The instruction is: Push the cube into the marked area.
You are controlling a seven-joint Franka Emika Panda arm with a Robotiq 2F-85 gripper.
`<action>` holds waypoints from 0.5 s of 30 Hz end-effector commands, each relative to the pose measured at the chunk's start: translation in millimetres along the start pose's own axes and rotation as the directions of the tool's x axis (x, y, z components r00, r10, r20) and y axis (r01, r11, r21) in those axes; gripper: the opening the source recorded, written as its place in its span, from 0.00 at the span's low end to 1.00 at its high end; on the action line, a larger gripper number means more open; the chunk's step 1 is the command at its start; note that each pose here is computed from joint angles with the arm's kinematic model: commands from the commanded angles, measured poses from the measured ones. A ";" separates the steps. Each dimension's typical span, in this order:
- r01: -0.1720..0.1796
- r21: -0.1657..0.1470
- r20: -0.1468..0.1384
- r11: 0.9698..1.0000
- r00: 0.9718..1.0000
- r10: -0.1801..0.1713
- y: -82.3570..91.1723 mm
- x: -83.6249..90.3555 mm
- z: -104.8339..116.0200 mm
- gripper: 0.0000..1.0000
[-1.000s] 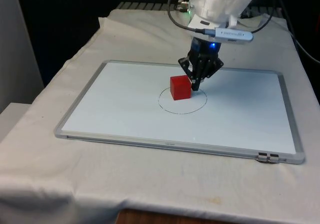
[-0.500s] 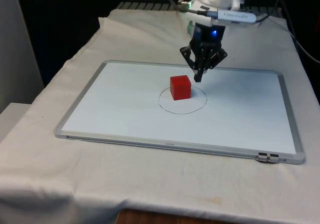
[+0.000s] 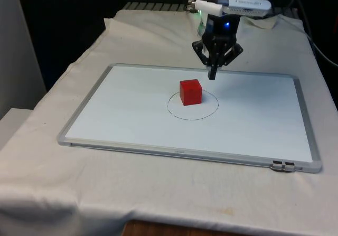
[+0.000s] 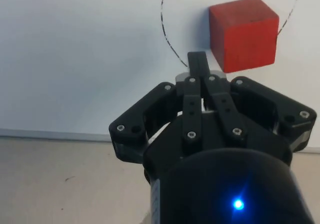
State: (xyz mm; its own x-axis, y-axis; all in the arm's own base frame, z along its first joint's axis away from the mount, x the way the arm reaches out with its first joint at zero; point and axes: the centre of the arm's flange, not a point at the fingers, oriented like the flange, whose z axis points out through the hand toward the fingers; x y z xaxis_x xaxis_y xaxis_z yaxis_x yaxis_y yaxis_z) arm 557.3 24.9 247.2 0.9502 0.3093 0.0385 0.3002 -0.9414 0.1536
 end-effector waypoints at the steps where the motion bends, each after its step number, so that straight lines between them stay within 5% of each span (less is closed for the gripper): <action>1: -0.012 0.012 0.000 1.000 1.000 0.012 -1.1 -2.7 -2.8 0.00; 7: -0.039 0.025 -0.006 0.999 0.999 0.039 0.5 -5.2 -7.1 0.00; 15: -0.094 0.060 -0.008 0.994 0.995 0.095 0.1 -10.7 -21.3 0.00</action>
State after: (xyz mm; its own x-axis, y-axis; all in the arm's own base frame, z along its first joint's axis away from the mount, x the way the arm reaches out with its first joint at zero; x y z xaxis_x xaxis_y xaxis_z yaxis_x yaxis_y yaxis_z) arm 547.6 23.6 265.7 0.9714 0.2293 0.0617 0.2227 -0.9700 0.0978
